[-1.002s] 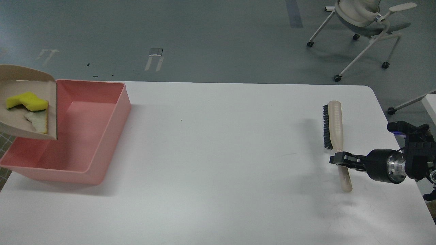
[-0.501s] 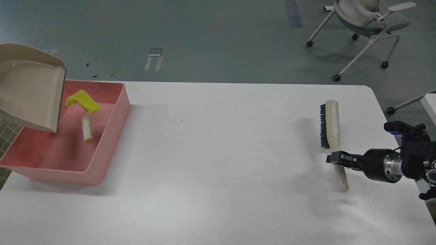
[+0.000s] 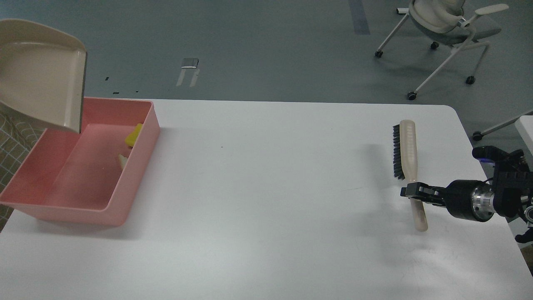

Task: Sweep and dump garbage into bin
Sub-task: 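Lower the empty dustpan back onto the table with the left gripper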

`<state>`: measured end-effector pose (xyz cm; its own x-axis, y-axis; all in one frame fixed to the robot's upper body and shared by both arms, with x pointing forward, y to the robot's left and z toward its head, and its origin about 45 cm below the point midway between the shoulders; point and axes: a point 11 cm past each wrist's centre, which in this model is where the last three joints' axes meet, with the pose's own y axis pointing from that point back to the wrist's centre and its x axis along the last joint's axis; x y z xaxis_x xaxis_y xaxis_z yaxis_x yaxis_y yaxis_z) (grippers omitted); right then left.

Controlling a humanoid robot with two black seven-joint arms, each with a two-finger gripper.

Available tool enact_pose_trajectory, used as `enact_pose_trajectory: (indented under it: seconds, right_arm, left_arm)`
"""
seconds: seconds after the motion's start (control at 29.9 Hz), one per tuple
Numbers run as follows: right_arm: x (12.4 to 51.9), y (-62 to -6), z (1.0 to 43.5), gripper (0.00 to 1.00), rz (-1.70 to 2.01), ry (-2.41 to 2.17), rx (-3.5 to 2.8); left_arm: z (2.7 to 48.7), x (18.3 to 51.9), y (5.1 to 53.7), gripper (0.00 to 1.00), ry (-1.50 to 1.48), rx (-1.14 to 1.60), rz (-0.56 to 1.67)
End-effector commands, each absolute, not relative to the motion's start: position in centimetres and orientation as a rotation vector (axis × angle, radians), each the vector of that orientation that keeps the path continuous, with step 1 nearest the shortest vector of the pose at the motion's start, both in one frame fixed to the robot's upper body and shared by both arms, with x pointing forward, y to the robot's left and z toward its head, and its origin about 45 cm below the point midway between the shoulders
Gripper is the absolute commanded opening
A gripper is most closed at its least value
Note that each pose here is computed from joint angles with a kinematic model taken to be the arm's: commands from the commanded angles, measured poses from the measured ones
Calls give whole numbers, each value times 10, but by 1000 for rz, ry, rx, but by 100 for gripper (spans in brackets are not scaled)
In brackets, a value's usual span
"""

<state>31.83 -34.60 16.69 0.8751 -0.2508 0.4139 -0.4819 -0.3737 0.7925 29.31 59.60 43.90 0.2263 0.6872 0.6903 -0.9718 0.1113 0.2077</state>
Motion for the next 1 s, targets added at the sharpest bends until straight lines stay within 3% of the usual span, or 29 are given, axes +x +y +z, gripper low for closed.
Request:
enact_pose_trajectory:
  seconds: [0.0,0.33,0.47,0.97]
  right_arm:
    - [318,-353,172,0,278,-546,1959]
    - [315,-380,181,0,272,-575,1897]
    - [317,-379,184,0,279,-586,1902]
    - [315,-388,182,0,258,-613,1892]
  left_arm:
    - [418,307,579,22,-436,575,1290]
    - [367,328,482,22,-348,390,1042]
    - [322,345,440,22,-265,310,1033]
    - [233,367,332,22,-79,230,1029]
